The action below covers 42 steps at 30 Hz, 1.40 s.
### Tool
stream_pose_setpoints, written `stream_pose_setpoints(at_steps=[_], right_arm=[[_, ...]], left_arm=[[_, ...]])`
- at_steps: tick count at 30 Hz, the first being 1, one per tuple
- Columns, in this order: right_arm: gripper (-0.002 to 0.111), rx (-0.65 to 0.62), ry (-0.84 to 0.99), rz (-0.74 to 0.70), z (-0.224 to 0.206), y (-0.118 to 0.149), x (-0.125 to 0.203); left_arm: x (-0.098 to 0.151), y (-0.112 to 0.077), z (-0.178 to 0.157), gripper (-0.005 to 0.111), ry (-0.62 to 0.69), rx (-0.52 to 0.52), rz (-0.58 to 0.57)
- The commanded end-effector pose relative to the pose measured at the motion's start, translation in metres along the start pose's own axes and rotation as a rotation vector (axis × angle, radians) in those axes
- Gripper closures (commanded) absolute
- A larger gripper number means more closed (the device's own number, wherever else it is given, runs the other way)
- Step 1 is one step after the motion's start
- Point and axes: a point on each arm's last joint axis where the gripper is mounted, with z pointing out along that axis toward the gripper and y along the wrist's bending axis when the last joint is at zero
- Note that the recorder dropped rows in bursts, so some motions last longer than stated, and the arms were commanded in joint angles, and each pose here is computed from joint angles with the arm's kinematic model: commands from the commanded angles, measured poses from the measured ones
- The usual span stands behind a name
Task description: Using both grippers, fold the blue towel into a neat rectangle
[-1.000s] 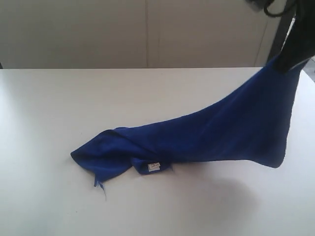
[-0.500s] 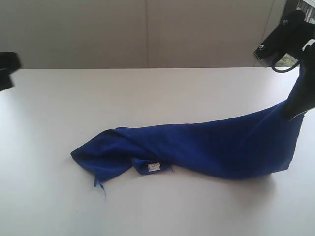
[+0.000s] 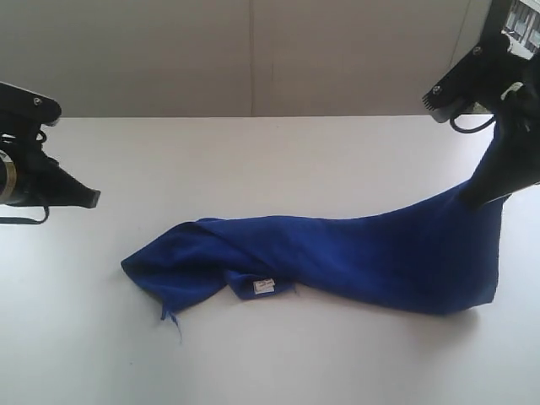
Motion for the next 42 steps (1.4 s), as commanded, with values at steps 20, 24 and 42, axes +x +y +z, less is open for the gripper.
stream_pose_setpoints(at_steps=[20,24,42], right_arm=[[0.061,-0.117,0.072,0.241,0.097,0.016,-0.006],[0.039,-0.125,0.027,0.271,0.078,0.008,-0.007],[0.040,-0.198,-0.192,0.413,-0.007,-0.022,0.002]], left_arm=[[0.032,0.061,0.024,0.107,0.132,-0.145,-0.005],[0.014,0.064,-0.006,0.107,0.088,-0.321,0.084],[0.007,-0.051,-0.003,0.101,0.453,0.811,-0.342]])
